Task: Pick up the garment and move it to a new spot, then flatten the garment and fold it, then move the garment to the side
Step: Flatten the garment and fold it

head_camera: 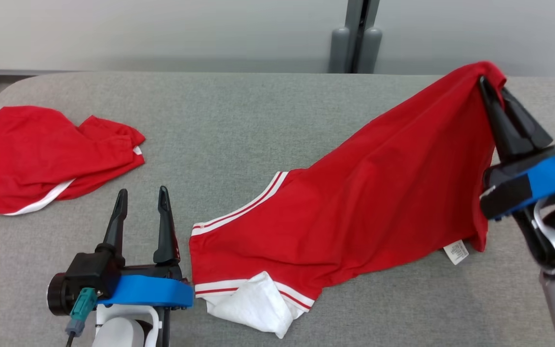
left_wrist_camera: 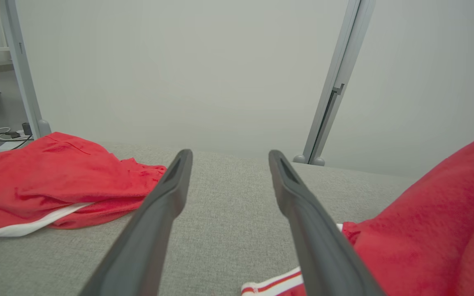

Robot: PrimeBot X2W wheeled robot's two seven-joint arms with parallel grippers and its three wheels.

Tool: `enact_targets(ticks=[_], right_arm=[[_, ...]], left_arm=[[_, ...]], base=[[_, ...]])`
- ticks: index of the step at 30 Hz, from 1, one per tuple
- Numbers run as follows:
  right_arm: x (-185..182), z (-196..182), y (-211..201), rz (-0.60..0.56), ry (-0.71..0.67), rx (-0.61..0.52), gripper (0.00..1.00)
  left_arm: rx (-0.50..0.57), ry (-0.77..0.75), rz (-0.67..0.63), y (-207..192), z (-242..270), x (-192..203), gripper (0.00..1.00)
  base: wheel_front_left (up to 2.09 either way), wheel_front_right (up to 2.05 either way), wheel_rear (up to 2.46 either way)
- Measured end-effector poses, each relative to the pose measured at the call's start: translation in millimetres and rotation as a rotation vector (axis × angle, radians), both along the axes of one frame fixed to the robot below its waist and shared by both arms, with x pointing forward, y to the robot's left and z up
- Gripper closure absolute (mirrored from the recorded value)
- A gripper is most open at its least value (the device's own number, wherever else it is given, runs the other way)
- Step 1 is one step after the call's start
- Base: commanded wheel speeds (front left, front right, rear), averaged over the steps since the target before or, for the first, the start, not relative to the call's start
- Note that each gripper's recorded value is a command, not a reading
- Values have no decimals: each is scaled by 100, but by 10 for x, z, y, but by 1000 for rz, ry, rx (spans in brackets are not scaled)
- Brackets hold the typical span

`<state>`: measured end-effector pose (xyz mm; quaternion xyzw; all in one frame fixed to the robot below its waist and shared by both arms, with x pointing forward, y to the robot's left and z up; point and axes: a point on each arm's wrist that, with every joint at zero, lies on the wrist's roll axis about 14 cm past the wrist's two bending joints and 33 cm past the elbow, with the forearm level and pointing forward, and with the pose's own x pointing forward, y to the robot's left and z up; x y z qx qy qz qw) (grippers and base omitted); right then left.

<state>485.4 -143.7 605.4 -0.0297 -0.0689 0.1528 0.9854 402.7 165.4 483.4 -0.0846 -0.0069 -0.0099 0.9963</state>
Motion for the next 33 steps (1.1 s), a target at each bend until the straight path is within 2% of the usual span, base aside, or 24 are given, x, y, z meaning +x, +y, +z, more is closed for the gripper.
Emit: enact_targets(ticks=[14, 21, 22, 23, 27, 33], right_arm=[[971, -471, 75, -5, 107, -133, 100], [1377, -876, 134, -24, 207, -142, 100], [1417, -936, 145, -25, 218, -145, 76], [1444, -1017, 162, -26, 237, -144, 0], [1450, -1249, 247, -13, 276, -140, 0], [1354, -1232, 28, -43, 245, -147, 0]], left_arm=[[-7, 30, 40, 142, -93, 73, 0], [-9, 58, 57, 193, -186, 121, 0], [-7, 63, 61, 205, -202, 127, 0], [-5, 67, 65, 215, -218, 131, 0], [-6, 84, 72, 231, -273, 143, 0], [-1, 67, 52, 171, -230, 204, 0]], base=[[0, 0, 0], [0, 0, 0], [0, 0, 0], [0, 0, 0], [0, 0, 0], [0, 0, 0]])
